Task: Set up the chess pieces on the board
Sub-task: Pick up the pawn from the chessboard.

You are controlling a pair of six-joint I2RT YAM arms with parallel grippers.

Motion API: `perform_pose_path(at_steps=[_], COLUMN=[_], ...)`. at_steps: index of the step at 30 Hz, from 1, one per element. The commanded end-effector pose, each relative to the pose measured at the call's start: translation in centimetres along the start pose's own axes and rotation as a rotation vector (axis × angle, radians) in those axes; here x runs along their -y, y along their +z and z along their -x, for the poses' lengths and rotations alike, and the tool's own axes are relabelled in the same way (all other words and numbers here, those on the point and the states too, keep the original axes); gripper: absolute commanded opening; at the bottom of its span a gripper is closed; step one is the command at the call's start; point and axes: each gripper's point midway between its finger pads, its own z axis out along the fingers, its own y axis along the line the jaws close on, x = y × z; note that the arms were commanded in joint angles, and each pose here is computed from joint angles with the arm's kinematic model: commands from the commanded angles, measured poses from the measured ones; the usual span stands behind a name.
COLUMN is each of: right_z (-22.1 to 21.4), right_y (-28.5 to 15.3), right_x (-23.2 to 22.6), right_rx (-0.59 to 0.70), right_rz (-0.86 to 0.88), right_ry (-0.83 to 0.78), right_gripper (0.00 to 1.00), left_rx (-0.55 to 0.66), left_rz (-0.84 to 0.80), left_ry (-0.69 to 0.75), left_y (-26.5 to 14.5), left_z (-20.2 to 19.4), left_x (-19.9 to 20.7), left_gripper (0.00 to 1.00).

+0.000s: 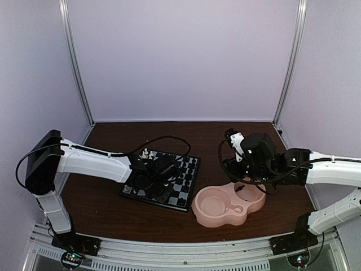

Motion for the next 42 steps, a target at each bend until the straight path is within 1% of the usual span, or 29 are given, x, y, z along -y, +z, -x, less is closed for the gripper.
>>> perform_pose_path(at_steps=[1, 12, 16, 19, 24, 30, 42], right_z=[0.4, 0.2, 0.2, 0.1, 0.1, 0.1, -0.1], right_y=[-0.2, 0.1, 0.2, 0.3, 0.3, 0.0, -0.8], right_x=[0.4, 0.3, 0.2, 0.2, 0.2, 0.5, 1.6], right_rx=[0.023, 0.014, 0.010, 0.006, 0.004, 0.005, 0.019], right_rz=[-0.009, -0.011, -0.012, -0.011, -0.013, -0.020, -0.055], right_ry=[0.011, 0.001, -0.001, -0.002, -0.003, -0.002, -0.001], right_gripper=[0.32, 0.32, 0.32, 0.32, 0.32, 0.32, 0.32], left_rx=[0.009, 0.024, 0.027, 0.030, 0.035, 0.080, 0.117], left_rz=[0.007, 0.002, 0.006, 0.005, 0.009, -0.009, -0.022], left_ry=[-0.018, -0.020, -0.018, -0.019, -0.018, -0.015, 0.010], left_y=[0.0, -0.5, -0.6, -0.6, -0.7, -1.1, -0.6], left_z=[0.8, 1.2, 1.2, 1.3, 1.5, 2.6, 5.0], left_x=[0.0, -0.1, -0.1, -0.1, -0.2, 0.2, 1.3], left_gripper=[0.32, 0.18, 0.15, 0.09, 0.07, 0.07, 0.06])
